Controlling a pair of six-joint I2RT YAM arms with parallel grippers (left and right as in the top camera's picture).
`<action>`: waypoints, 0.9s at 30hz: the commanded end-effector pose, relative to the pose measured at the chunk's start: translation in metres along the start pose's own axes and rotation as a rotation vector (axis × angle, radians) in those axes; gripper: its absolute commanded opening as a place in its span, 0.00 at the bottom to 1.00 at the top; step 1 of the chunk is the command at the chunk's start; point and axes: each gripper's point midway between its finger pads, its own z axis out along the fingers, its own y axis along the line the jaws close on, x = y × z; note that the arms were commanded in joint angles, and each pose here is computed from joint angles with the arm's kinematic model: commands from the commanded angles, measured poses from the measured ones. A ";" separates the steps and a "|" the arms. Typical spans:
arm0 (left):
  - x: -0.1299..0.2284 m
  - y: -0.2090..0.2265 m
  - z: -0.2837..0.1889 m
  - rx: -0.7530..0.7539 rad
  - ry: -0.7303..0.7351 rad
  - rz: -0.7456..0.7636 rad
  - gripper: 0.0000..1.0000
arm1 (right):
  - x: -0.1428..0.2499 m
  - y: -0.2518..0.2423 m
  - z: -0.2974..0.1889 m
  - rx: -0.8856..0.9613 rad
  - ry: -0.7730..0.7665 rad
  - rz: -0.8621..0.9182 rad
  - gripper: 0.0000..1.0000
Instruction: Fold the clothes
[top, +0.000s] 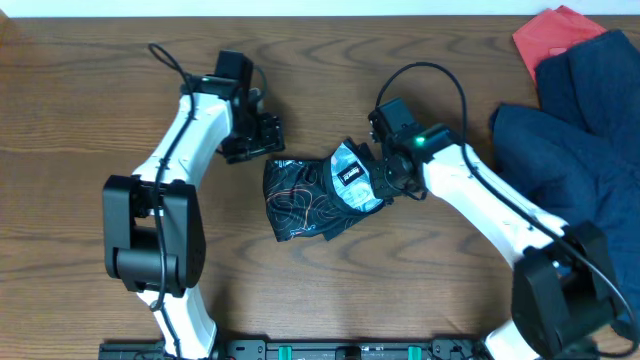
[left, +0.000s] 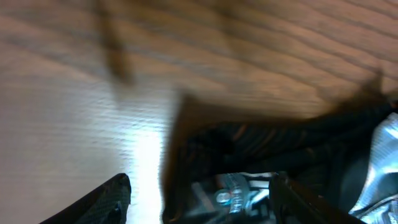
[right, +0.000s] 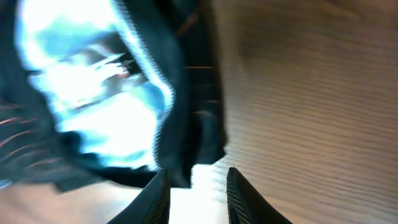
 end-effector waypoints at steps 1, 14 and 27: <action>0.002 0.001 0.008 -0.041 0.002 0.049 0.72 | 0.010 0.019 0.007 -0.076 0.049 -0.056 0.28; 0.056 0.039 0.048 -0.220 0.274 0.007 0.07 | 0.007 -0.013 0.068 0.133 0.079 -0.011 0.27; 0.090 0.051 0.023 -0.344 0.383 -0.275 0.35 | -0.063 -0.015 0.061 -0.025 -0.139 -0.018 0.36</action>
